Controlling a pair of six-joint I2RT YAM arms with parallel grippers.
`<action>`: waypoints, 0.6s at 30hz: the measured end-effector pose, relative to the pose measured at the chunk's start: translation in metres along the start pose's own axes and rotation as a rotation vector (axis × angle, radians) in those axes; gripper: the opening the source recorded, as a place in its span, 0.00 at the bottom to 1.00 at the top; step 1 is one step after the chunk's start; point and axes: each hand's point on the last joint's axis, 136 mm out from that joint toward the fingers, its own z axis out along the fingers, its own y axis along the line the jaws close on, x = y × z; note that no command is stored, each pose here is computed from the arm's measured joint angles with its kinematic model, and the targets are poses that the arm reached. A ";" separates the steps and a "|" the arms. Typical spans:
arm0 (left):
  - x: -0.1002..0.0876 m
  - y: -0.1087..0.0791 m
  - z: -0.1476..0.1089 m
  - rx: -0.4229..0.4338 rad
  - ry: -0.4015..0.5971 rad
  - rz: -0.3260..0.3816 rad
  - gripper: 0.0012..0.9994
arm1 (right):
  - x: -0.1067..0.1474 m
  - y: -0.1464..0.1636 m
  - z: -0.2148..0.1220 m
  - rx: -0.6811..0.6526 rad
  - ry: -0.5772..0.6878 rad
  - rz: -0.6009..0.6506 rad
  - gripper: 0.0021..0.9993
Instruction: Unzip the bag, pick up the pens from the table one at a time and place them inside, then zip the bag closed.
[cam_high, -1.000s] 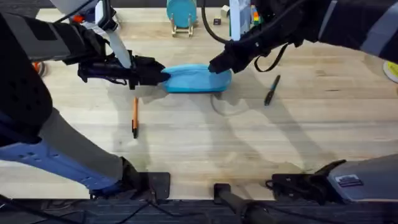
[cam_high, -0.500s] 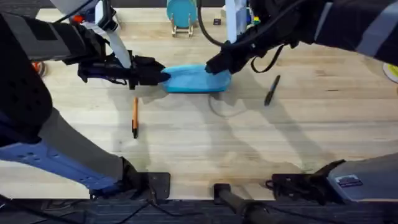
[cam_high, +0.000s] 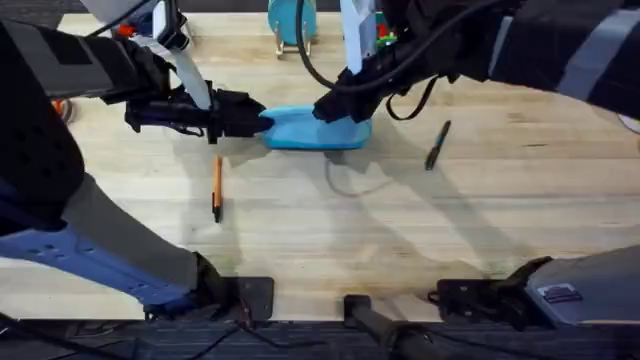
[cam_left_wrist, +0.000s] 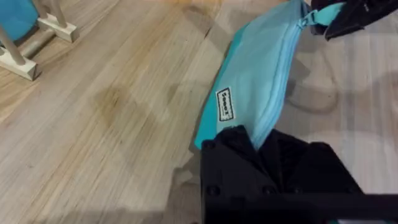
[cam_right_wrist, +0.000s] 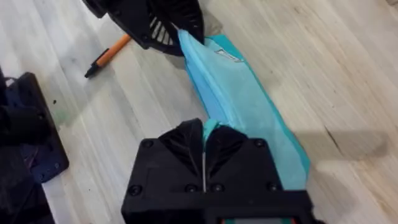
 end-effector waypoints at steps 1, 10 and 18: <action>0.000 0.000 0.000 0.000 0.000 0.000 0.04 | -0.001 0.001 0.000 -0.001 -0.002 -0.003 0.03; 0.000 0.000 0.000 0.000 0.001 -0.001 0.04 | -0.004 0.006 0.023 -0.037 -0.007 -0.028 0.03; 0.000 0.000 0.000 0.000 0.001 -0.001 0.04 | -0.015 0.014 0.027 -0.044 -0.045 -0.071 0.03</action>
